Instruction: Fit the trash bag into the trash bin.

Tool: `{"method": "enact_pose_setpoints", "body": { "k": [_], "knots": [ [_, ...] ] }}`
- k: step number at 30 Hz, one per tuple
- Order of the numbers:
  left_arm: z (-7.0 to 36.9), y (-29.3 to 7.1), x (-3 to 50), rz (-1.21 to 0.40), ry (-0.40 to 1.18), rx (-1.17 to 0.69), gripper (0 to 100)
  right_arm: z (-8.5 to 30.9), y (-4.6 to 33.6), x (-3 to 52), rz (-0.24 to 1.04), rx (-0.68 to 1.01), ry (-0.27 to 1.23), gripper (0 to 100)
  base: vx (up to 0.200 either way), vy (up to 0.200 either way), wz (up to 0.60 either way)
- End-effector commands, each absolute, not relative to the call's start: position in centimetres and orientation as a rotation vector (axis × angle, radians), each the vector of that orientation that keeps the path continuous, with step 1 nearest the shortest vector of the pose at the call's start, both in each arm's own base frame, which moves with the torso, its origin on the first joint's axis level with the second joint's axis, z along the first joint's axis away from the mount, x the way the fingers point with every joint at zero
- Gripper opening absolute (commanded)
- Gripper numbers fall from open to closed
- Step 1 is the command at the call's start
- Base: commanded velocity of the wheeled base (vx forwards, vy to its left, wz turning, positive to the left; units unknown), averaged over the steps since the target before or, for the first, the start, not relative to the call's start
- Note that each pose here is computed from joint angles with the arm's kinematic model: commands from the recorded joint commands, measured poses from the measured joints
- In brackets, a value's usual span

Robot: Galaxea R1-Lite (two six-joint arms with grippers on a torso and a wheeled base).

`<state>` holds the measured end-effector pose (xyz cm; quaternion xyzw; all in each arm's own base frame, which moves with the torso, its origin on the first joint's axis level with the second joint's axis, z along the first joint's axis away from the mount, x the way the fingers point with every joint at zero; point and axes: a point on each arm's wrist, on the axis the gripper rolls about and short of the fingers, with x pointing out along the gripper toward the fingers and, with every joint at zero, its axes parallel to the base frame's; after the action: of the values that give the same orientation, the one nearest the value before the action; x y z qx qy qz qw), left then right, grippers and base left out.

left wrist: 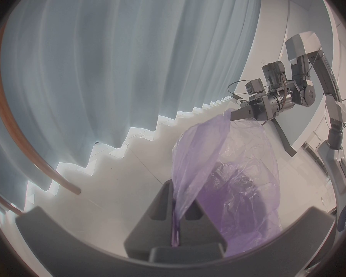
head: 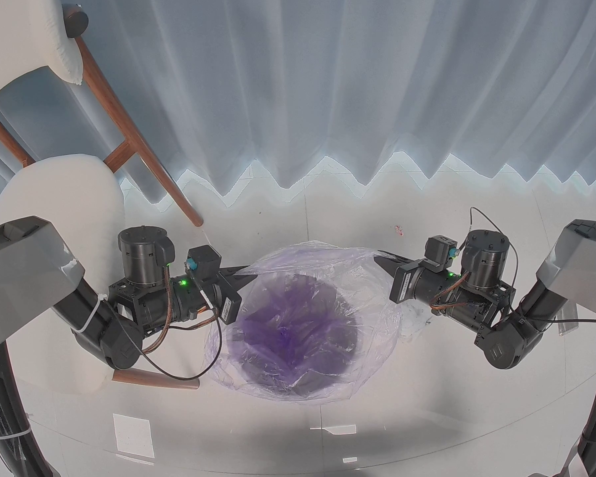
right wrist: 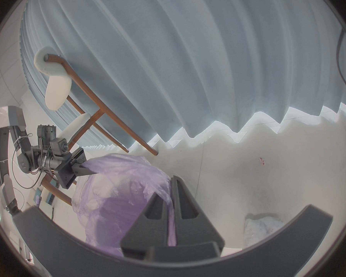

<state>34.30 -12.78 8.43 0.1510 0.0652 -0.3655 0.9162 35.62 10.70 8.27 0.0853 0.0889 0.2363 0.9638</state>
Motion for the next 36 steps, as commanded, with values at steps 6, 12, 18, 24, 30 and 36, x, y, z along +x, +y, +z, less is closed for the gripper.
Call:
{"method": "enact_pose_setpoints", "body": {
  "k": [6, 12, 18, 24, 30, 36],
  "knots": [
    [8.0, -11.8, 36.5, -0.705, 0.134, 0.276, 0, 8.5, 11.3, 37.9, 0.468, 0.339, 0.149, 0, 0.000, 0.000, 0.00],
    [7.8, -12.2, 36.6, -0.707, 0.171, 0.190, 0, 7.9, 11.0, 38.9, 0.454, 0.364, 0.149, 0, 0.000, 0.000, 0.00],
    [7.4, -13.1, 36.8, -0.667, 0.237, 0.161, 0, 6.7, 10.9, 40.0, 0.441, 0.408, 0.168, 0, 0.000, 0.000, 0.00],
    [6.6, -14.0, 38.4, -0.574, 0.269, 0.146, 0, 5.7, 10.7, 41.4, 0.410, 0.442, 0.168, 0, 0.000, 0.000, 0.00],
    [6.2, -14.5, 38.3, -0.582, 0.309, 0.147, 0, 5.7, 10.5, 42.1, 0.400, 0.494, 0.162, 0, 0.000, 0.000, 0.00],
    [7.9, -14.5, 37.7, -0.585, 0.273, 0.146, 0, 6.0, 10.5, 41.9, 0.402, 0.497, 0.152, 0, 0.000, 0.000, 0.00]
  ]
}}
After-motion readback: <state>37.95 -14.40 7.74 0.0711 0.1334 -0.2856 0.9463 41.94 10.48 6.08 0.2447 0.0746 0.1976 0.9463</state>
